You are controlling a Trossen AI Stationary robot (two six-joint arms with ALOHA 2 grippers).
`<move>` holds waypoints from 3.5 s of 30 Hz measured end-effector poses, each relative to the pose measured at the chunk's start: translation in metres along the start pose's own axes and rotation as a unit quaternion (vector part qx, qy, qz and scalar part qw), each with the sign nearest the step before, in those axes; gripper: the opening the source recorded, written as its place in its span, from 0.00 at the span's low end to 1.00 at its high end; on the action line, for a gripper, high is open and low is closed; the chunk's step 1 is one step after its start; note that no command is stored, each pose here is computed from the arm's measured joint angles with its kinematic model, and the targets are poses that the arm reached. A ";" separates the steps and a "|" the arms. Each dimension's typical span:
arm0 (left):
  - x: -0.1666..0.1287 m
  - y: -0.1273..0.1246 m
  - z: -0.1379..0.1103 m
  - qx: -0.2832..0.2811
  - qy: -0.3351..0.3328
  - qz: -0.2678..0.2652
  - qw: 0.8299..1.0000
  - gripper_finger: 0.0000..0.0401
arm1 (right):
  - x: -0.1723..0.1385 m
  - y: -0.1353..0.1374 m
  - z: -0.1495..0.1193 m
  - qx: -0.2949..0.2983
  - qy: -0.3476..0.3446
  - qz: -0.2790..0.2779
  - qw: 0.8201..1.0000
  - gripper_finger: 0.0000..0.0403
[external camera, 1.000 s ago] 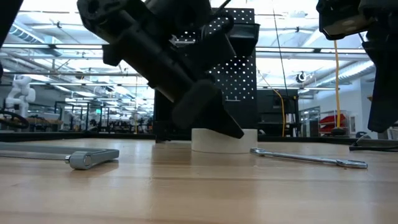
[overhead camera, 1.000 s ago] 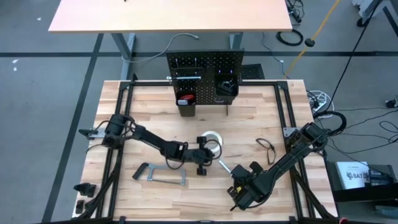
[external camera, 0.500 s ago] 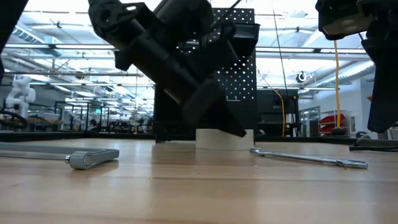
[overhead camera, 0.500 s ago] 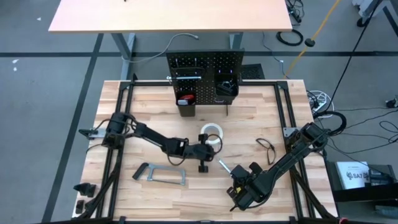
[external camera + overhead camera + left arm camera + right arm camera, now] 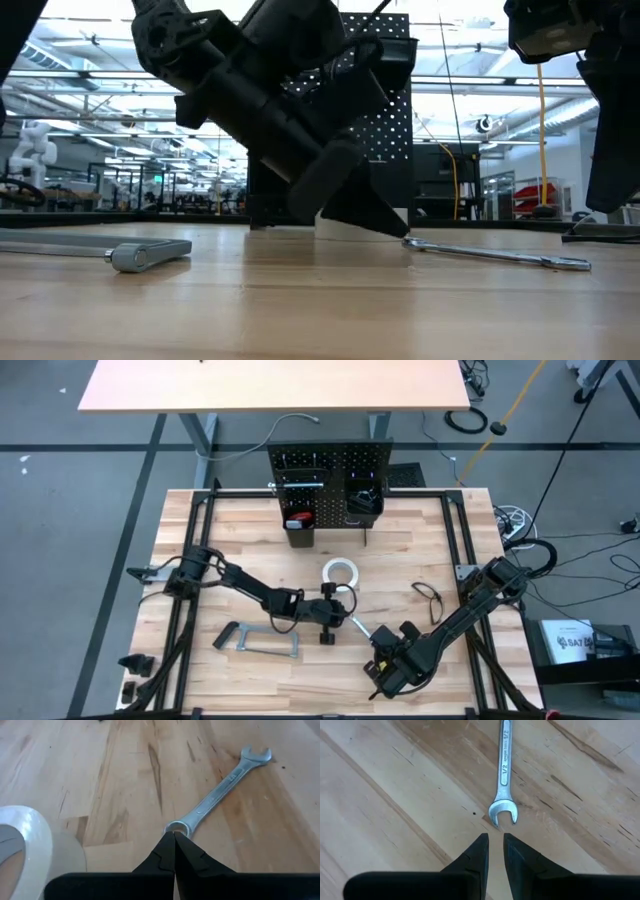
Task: Hang tools onto peg board
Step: Put the silver wrench into the left black tool bin
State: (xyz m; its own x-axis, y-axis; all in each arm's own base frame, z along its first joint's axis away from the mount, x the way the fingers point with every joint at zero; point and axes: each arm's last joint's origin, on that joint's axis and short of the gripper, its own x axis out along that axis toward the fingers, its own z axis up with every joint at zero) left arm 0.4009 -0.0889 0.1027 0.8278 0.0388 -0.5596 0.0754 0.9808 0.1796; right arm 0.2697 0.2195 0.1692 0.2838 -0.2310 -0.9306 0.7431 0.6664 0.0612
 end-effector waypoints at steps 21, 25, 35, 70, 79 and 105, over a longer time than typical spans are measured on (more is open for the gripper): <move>0.013 0.006 -0.007 -0.023 -0.013 -0.015 1.000 0.00 | -0.007 -0.001 0.003 0.006 0.003 0.015 1.000 0.12; 0.013 0.006 -0.008 -0.023 -0.012 -0.015 1.000 0.00 | -0.017 -0.002 0.008 0.013 -0.003 0.030 0.999 0.12; 0.013 0.006 -0.008 -0.022 -0.009 -0.019 1.000 0.00 | -0.020 -0.005 0.031 0.038 0.003 0.043 0.998 0.24; 0.013 0.005 -0.010 -0.017 -0.007 -0.025 1.000 0.00 | 0.049 -0.007 0.066 -0.034 0.135 -0.016 0.990 0.52; 0.013 0.005 -0.010 -0.018 -0.007 -0.025 1.000 0.00 | 0.055 -0.007 0.068 -0.031 0.146 -0.019 0.989 0.34; 0.007 0.004 -0.003 -0.007 -0.018 -0.036 0.999 0.08 | 0.049 -0.009 0.069 -0.028 0.139 -0.015 0.990 0.09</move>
State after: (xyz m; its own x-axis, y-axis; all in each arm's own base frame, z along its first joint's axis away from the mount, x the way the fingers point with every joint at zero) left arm 0.4059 -0.0840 0.0971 0.8395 -0.0389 -0.5420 0.1284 0.9834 0.1284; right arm 0.3190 0.1536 0.1477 0.0796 -0.0521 -0.9955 0.7119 0.7020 0.0202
